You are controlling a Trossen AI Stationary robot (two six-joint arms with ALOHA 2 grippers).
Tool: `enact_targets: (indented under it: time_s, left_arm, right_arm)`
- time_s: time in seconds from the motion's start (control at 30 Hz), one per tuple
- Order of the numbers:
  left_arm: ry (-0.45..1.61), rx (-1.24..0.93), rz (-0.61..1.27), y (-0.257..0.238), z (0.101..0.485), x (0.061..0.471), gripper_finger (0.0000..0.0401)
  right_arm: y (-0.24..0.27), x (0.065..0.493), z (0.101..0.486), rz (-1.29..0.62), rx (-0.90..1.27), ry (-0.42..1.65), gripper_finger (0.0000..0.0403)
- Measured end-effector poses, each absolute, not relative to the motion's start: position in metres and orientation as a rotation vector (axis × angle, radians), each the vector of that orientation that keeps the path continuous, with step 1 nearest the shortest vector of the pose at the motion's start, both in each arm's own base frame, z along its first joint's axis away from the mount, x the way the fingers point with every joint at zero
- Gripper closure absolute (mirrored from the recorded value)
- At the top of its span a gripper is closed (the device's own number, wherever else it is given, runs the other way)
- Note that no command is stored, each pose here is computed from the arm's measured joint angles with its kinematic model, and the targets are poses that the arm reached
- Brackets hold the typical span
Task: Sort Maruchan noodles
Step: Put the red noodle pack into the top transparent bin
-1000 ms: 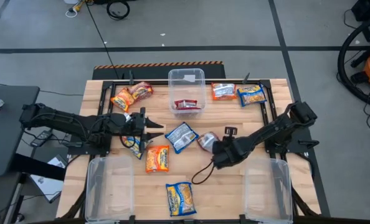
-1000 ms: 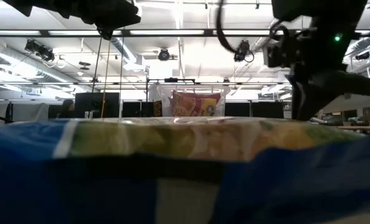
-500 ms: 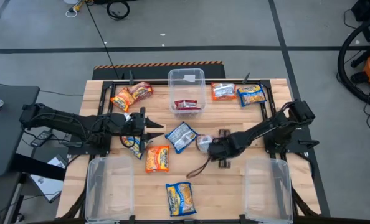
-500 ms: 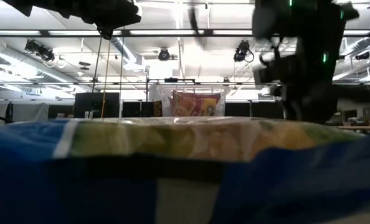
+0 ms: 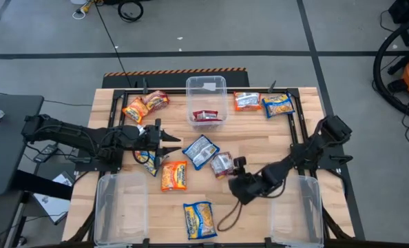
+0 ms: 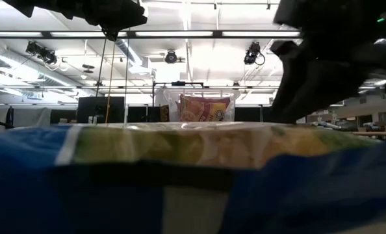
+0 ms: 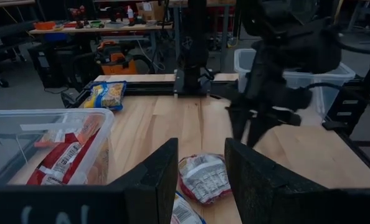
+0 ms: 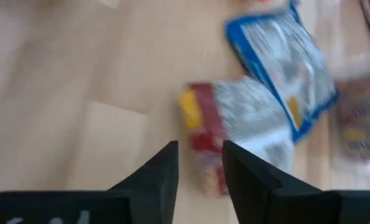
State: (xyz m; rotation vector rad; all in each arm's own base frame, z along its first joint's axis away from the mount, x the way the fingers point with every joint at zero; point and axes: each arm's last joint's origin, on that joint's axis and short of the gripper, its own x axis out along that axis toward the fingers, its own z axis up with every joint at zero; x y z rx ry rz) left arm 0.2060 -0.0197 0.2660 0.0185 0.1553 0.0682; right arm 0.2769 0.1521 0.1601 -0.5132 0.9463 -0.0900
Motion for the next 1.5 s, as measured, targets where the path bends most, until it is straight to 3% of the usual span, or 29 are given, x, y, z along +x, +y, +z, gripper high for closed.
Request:
enact_targets:
  time_s: [0.37,0.63,1.0,1.23,1.5]
  left_arm:
    - [0.152,0.013,0.069,-0.02,0.266,0.206,0.0264]
    - [0.152,0.011,0.069,-0.02,0.266,0.206,0.0264]
    - [0.152,0.011,0.069,-0.02,0.266,0.206,0.0264]
    - [0.153,0.012,0.069,-0.02,0.266,0.206,0.0264]
    - [0.154,0.012,0.069,-0.02,0.266,0.206,0.0264]
  right_arm:
    - [0.149,0.252,0.135,-0.108,-0.819,0.995,0.017]
    - [0.138,0.257,0.123,-0.09,-0.95,0.896,0.0169]
    - [0.126,0.266,0.125,0.002,-1.013,0.961,0.0169]
    - [0.134,0.283,0.155,0.002,-0.897,1.006,0.0169]
    - [0.126,0.276,0.131,-0.04,-0.863,1.094,0.017]
